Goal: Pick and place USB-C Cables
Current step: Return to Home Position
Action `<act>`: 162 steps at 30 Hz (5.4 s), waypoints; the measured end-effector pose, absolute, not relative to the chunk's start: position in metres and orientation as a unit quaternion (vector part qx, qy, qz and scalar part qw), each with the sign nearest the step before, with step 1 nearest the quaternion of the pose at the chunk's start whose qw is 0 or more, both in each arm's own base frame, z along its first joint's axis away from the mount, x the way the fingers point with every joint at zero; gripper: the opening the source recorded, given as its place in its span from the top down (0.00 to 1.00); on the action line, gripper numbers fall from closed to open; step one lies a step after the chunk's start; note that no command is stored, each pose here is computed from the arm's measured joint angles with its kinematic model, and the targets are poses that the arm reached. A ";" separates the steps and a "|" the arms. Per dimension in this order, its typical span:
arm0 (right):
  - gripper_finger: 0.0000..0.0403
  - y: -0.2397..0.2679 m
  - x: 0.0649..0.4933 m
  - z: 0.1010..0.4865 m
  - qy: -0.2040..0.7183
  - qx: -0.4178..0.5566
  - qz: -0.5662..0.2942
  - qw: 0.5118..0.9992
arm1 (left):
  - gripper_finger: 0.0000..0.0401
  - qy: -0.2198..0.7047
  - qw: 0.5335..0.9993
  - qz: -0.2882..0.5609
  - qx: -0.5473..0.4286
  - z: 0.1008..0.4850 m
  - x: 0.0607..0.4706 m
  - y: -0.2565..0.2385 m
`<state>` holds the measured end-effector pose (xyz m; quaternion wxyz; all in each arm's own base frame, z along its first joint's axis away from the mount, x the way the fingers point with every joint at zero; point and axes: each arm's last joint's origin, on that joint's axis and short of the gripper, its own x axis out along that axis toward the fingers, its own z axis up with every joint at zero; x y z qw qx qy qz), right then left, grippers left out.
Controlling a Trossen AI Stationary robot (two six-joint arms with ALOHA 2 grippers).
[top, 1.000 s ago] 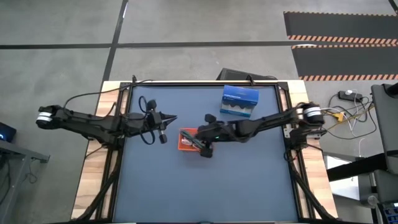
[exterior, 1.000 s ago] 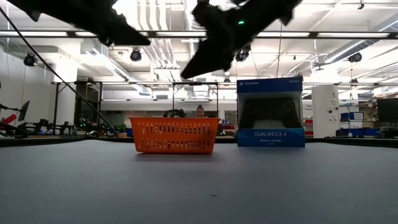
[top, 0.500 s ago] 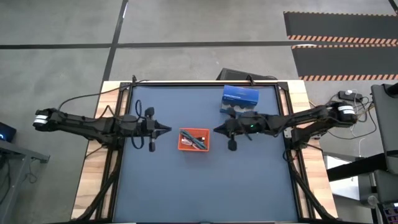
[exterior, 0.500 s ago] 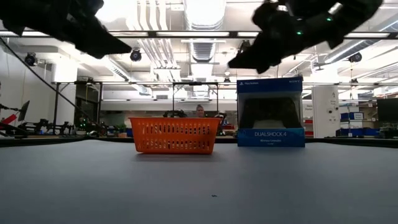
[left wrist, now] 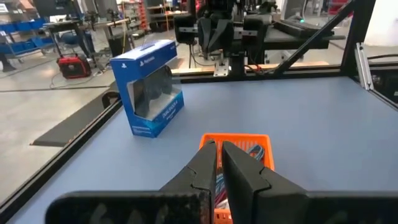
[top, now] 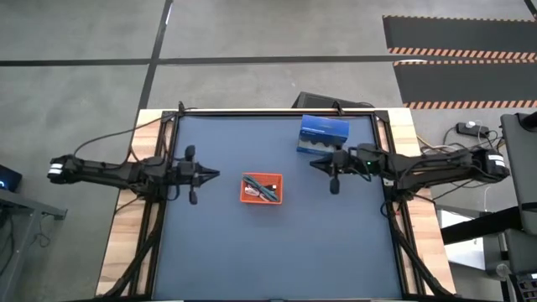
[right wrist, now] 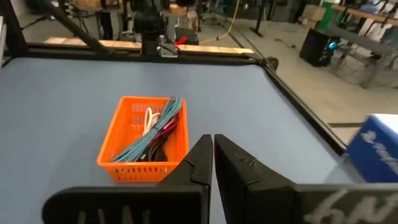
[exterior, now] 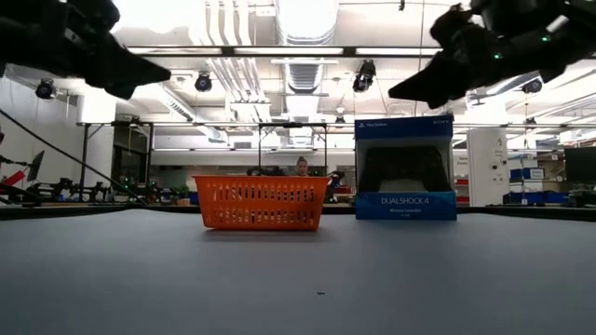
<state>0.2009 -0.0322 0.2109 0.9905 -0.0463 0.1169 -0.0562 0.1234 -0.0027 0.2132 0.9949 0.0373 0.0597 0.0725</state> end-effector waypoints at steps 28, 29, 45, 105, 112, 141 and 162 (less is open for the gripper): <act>0.98 -0.020 0.122 0.204 0.012 -0.071 -0.073 0.995 | 0.98 -0.033 0.997 0.070 -0.022 0.174 0.099 -0.001; 0.98 -0.020 0.120 0.205 0.004 -0.074 -0.074 0.995 | 0.98 -0.040 0.996 0.069 -0.028 0.175 0.099 -0.001; 0.98 -0.016 0.100 0.181 -0.045 -0.090 -0.071 0.992 | 0.98 -0.040 0.996 0.070 -0.029 0.175 0.100 -0.001; 0.98 -0.015 0.097 0.176 -0.042 -0.061 -0.065 0.995 | 0.97 -0.070 0.987 0.115 -0.086 0.179 0.101 0.002; 0.98 -0.015 0.097 0.175 -0.042 -0.061 -0.065 0.995 | 0.97 -0.070 0.987 0.115 -0.086 0.179 0.101 0.002; 0.98 -0.015 0.097 0.175 -0.042 -0.061 -0.065 0.995 | 0.97 -0.070 0.987 0.115 -0.086 0.179 0.101 0.002; 0.98 -0.015 0.097 0.175 -0.042 -0.061 -0.065 0.995 | 0.97 -0.070 0.987 0.115 -0.086 0.179 0.101 0.002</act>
